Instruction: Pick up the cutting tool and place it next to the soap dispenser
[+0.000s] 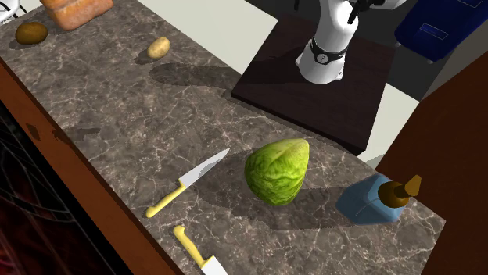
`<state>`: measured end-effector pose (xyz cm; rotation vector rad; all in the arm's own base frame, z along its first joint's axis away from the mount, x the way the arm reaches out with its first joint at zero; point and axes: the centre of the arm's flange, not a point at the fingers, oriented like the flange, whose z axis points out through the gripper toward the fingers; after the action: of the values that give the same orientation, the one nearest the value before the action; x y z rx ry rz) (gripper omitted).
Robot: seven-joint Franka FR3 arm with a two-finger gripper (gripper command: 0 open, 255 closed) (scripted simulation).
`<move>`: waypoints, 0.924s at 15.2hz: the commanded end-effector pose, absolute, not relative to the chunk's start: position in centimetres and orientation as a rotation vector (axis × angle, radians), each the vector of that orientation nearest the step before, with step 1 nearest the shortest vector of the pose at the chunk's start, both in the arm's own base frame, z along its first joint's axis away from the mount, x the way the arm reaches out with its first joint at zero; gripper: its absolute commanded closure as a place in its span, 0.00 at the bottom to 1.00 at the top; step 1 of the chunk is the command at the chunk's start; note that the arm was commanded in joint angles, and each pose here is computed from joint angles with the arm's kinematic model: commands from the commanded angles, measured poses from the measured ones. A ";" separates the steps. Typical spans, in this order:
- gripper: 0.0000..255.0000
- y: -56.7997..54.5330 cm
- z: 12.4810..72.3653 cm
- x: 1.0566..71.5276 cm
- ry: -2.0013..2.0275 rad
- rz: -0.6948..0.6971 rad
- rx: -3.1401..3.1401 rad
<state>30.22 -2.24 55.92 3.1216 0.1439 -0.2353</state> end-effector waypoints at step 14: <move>0.00 -8.8 43.6 39.2 0.154 -0.131 3.137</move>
<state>38.29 -8.47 44.64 3.1369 0.1527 -0.1446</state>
